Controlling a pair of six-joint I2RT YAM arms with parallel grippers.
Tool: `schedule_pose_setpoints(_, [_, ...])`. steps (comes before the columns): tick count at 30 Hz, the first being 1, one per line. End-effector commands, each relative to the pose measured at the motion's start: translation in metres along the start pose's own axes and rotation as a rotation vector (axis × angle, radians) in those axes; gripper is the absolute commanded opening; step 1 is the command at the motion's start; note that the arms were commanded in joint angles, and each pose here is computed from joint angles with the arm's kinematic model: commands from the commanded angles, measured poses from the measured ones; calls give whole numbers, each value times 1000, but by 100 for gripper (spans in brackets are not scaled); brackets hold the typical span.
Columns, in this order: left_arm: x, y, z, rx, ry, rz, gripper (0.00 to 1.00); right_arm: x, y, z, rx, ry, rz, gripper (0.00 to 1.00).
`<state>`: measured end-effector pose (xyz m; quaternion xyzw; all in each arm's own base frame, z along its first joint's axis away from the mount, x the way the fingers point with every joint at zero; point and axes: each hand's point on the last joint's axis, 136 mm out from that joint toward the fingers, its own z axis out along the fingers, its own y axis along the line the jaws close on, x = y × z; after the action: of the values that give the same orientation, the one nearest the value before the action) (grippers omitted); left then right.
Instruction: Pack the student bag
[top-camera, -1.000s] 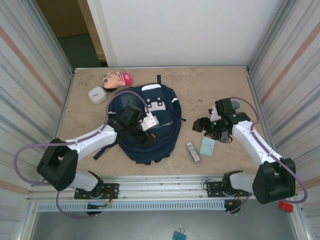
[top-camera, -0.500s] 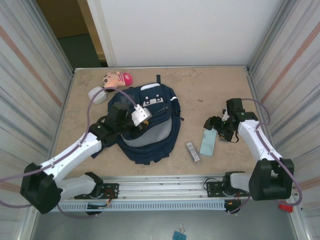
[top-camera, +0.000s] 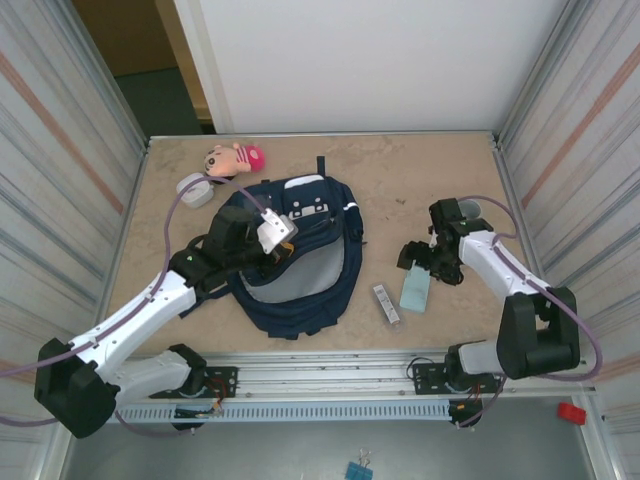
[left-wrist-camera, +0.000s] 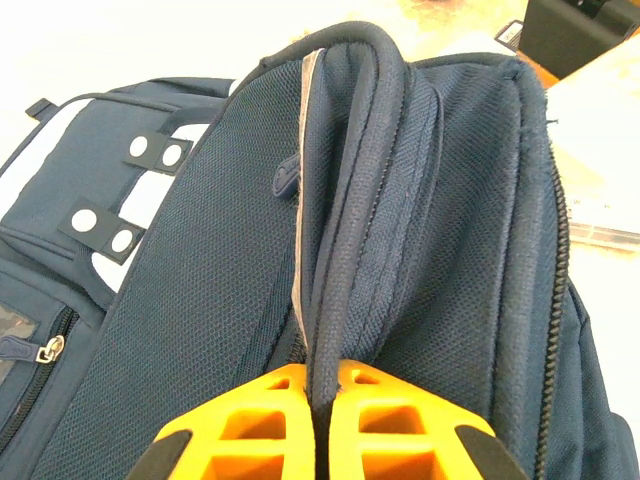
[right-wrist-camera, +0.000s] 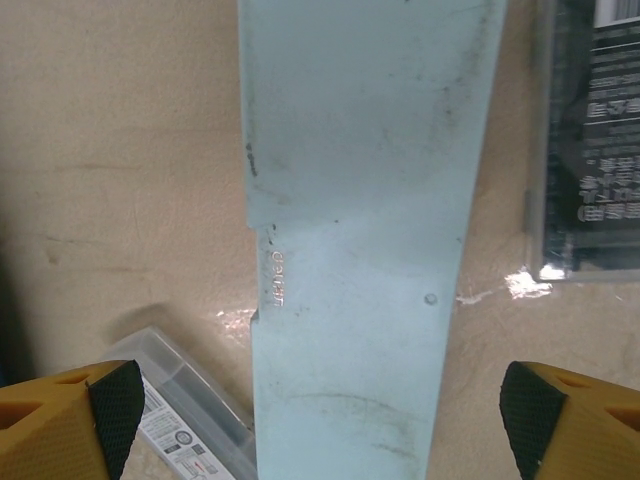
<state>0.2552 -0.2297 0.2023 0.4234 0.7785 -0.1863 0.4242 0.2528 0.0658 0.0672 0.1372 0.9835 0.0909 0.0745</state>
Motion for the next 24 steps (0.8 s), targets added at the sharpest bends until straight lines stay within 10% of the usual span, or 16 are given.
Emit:
schedule_pose_setpoints(1, [-37,-3,-12,21,-118,7,1,7,-1,13,16,49,-28,92])
schedule_pose_setpoints(24, [-39,-3,-11,24,-133,15,1,8,-17,55,168,151,-53,71])
